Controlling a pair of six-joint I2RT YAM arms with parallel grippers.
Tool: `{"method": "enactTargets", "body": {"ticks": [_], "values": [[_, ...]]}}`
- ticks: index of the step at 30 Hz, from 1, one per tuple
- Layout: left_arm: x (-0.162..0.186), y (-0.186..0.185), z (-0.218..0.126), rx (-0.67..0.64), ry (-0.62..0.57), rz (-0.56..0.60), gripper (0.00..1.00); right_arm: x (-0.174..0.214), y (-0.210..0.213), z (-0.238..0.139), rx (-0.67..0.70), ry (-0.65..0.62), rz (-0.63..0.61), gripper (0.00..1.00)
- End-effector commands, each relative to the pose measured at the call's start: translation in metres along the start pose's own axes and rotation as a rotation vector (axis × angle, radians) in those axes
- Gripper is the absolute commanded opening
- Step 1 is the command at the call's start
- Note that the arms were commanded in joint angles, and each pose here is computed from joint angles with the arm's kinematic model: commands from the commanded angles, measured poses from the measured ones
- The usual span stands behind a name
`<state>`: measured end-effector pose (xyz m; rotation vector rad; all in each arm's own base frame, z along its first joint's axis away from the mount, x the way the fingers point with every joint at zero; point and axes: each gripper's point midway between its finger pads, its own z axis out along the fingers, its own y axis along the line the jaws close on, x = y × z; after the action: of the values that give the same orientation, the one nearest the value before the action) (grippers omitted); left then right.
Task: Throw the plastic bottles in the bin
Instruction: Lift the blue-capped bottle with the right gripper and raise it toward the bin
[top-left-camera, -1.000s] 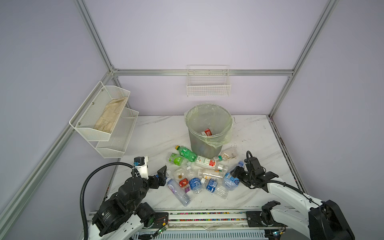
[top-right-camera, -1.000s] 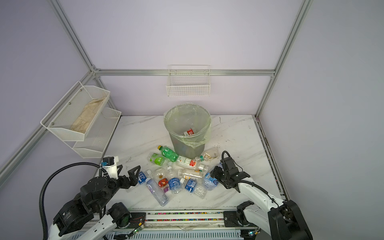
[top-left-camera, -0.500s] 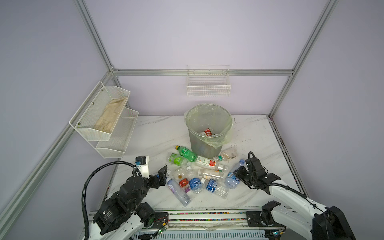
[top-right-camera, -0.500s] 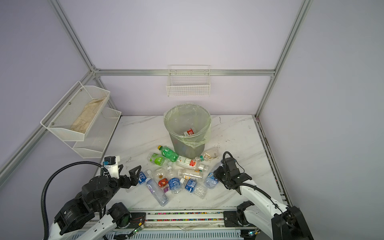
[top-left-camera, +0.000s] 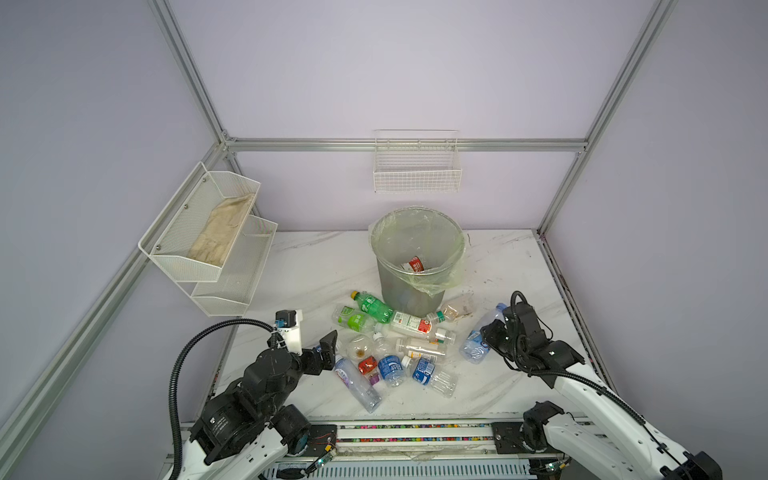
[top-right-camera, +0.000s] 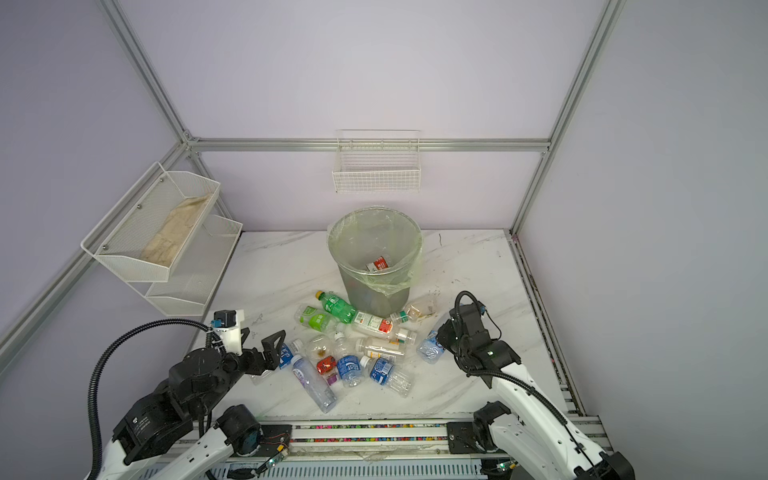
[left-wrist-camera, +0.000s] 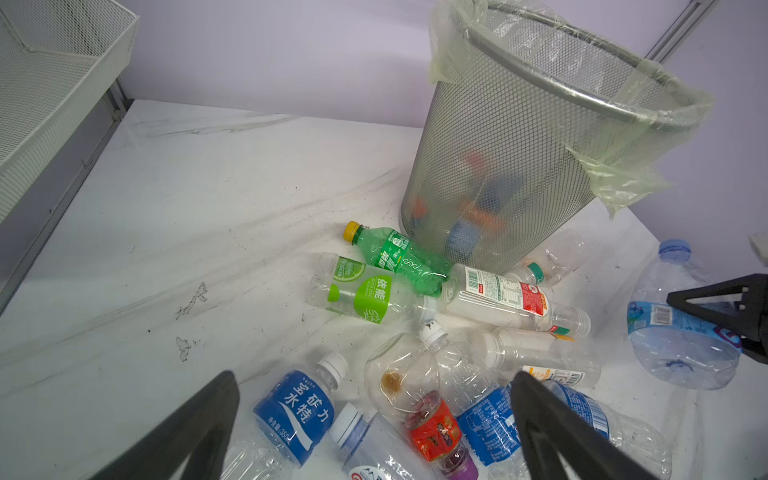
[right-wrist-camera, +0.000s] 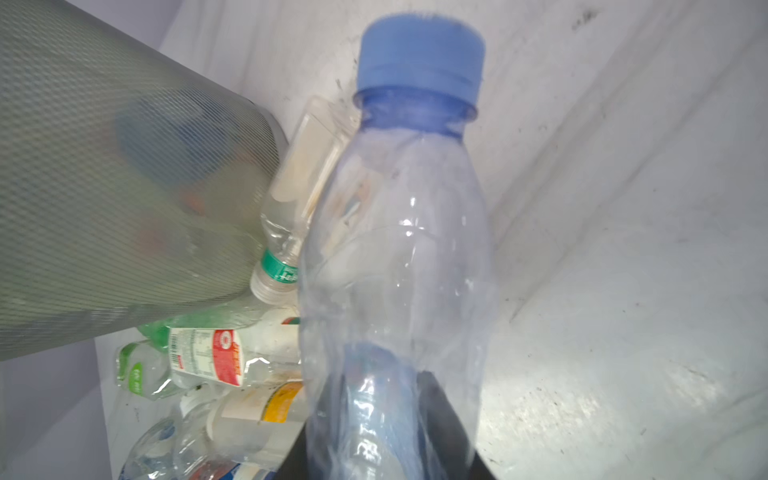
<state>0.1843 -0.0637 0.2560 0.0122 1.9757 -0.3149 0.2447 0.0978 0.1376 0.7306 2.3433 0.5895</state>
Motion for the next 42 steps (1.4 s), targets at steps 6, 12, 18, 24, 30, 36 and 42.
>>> {"method": "enactTargets", "body": {"ticks": [6, 12, 18, 24, 30, 36, 42], "values": [[0.005, -0.011, 0.013, 0.028, 0.028, 0.016, 1.0, -0.033, 0.025, -0.051, -0.035, -0.113, -0.102, 0.0], [0.004, -0.009, 0.011, 0.026, 0.017, 0.005, 1.0, -0.067, 0.06, -0.098, -0.101, -0.223, -0.188, 0.0], [0.005, -0.01, 0.012, 0.03, 0.02, 0.0, 1.0, -0.095, 0.108, -0.143, -0.242, -0.31, -0.24, 0.0], [0.005, -0.012, 0.013, 0.039, 0.021, 0.007, 1.0, -0.113, 0.143, -0.165, -0.34, -0.357, -0.241, 0.0], [0.005, -0.016, 0.014, 0.06, 0.019, 0.01, 1.0, -0.127, 0.175, -0.177, -0.409, -0.37, -0.243, 0.0], [0.004, -0.015, 0.012, 0.061, 0.007, 0.006, 1.0, -0.133, 0.199, -0.188, -0.492, -0.37, -0.242, 0.0], [0.002, -0.016, 0.011, 0.069, 0.003, 0.005, 1.0, -0.134, 0.216, -0.189, -0.559, -0.365, -0.236, 0.0]]}}
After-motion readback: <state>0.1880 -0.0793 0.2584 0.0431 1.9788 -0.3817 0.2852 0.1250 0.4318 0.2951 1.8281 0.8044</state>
